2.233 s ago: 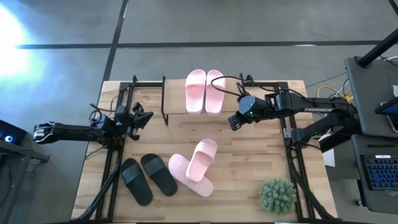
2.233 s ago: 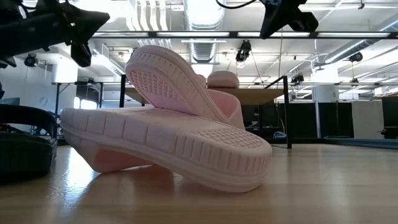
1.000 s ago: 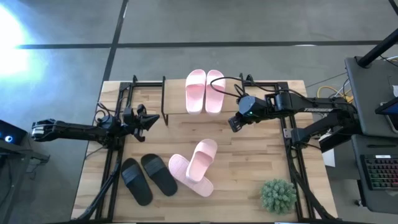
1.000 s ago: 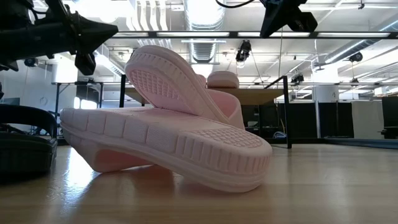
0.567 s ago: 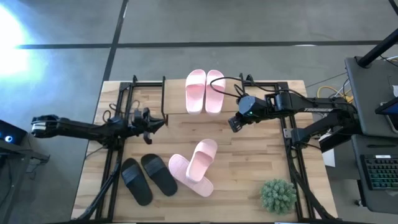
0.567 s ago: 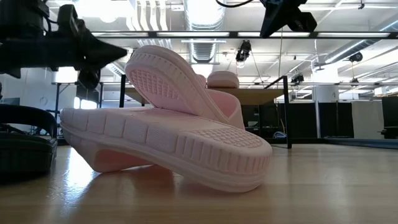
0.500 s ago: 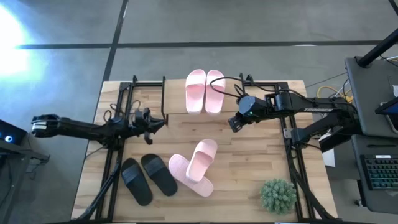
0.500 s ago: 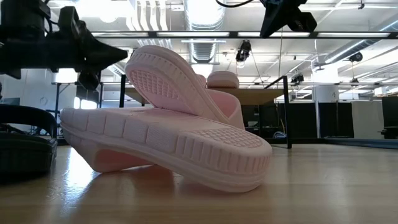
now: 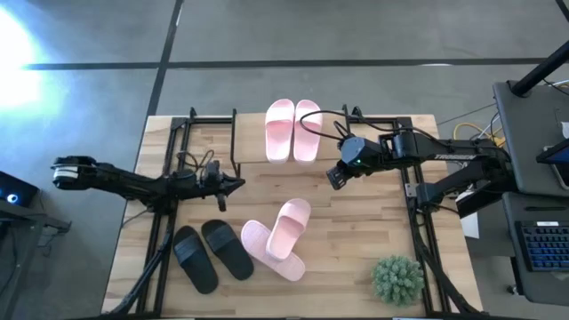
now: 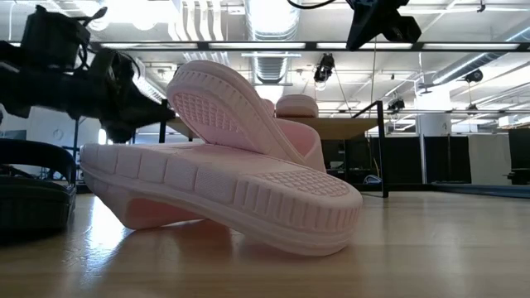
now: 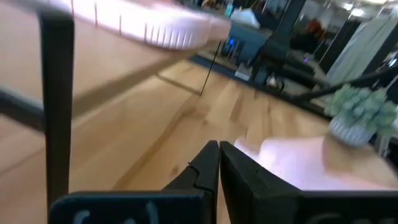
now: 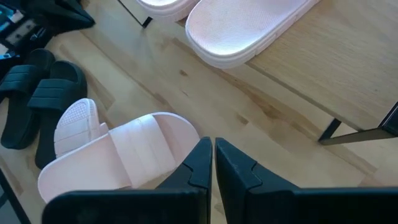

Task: Pick and place slides into the shelf
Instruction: Put the pink slide under the shelf

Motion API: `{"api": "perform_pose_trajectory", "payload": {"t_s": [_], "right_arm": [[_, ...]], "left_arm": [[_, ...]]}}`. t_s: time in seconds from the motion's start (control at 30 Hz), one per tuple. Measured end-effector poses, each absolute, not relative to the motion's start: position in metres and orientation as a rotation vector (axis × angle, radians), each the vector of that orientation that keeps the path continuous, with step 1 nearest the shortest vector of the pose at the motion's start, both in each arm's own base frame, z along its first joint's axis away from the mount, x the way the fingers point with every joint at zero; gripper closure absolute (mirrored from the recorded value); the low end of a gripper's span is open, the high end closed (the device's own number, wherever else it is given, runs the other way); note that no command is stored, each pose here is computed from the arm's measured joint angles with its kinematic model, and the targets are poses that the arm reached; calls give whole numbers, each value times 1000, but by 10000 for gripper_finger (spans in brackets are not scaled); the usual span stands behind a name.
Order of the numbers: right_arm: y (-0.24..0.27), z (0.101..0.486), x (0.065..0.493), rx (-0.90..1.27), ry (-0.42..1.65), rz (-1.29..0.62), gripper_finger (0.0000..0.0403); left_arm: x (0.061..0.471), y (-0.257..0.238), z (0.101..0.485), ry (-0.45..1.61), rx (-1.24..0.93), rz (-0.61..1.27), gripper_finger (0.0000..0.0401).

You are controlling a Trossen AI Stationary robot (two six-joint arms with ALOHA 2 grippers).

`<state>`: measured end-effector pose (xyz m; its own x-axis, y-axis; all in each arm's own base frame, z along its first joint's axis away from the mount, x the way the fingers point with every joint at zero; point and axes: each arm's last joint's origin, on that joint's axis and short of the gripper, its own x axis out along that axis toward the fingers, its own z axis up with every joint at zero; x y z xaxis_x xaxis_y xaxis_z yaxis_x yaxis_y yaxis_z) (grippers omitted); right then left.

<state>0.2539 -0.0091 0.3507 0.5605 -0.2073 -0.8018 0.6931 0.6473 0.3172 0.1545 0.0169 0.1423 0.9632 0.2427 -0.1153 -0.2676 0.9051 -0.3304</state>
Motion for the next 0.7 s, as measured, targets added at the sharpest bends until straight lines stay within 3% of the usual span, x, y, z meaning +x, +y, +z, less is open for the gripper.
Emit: {"api": "perform_pose_trajectory", "payload": {"t_s": [0.57, 0.7], "right_arm": [[-9, 350, 253, 687, 830, -568, 390], [-9, 349, 251, 700, 845, -585, 390]], "left_arm": [[156, 17, 100, 403, -331, 320, 401], [151, 17, 110, 394, -331, 321, 401]]}}
